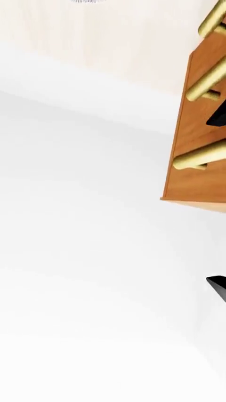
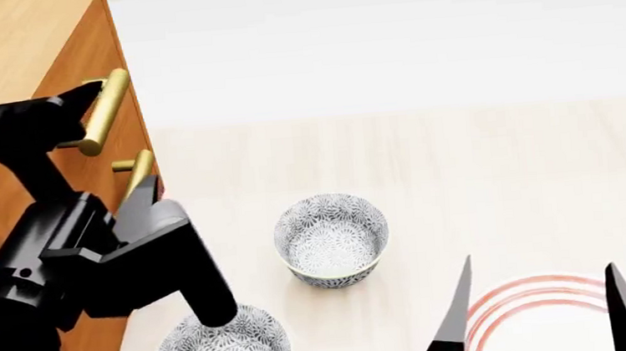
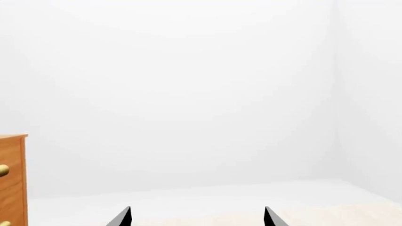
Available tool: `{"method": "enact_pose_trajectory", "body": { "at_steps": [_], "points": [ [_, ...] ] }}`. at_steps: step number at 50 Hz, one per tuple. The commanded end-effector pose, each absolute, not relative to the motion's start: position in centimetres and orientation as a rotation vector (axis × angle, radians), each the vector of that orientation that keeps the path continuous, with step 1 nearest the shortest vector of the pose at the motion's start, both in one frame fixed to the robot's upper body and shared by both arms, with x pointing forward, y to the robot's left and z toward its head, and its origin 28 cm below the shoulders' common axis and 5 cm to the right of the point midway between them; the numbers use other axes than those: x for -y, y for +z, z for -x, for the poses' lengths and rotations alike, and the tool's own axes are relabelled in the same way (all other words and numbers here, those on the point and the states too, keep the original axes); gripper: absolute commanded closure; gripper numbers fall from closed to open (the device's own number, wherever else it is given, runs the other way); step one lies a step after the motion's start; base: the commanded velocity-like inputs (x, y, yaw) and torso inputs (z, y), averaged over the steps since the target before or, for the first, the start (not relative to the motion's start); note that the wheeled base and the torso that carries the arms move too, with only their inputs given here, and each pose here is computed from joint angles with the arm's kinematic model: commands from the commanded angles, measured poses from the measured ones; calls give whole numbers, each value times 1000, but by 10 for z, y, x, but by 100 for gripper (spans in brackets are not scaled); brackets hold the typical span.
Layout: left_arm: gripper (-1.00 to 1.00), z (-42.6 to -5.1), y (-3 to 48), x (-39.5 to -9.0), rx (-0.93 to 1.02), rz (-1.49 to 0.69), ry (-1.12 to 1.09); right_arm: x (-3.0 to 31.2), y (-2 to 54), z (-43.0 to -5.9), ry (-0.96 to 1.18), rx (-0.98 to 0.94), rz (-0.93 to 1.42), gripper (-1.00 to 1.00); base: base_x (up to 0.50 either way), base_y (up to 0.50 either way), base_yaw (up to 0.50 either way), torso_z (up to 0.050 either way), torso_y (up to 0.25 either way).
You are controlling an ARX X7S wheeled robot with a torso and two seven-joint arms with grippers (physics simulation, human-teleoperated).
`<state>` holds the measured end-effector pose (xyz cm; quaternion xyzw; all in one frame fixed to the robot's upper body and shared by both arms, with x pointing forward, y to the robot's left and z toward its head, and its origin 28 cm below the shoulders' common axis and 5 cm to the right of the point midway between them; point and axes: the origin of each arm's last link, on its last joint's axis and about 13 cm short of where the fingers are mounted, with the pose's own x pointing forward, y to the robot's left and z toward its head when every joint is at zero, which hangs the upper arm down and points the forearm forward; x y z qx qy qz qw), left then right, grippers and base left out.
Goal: Open the top drawer of the cabinet.
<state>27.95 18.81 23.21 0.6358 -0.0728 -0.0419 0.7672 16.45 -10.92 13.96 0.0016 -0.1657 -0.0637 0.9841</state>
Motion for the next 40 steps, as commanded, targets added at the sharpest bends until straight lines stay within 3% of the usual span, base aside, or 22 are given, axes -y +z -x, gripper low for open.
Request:
{"method": "enact_pose_trajectory", "body": {
  "at_steps": [1, 40],
  "points": [
    [-100, -287, 227, -185, 136, -1419, -46, 110, 141, -164, -132, 338, -7, -100, 0, 0, 0, 0, 0],
    [-100, -316, 188, -182, 85, -1483, 54, 111, 142, -163, -132, 341, -14, -100, 0, 0, 0, 0, 0]
  ]
}}
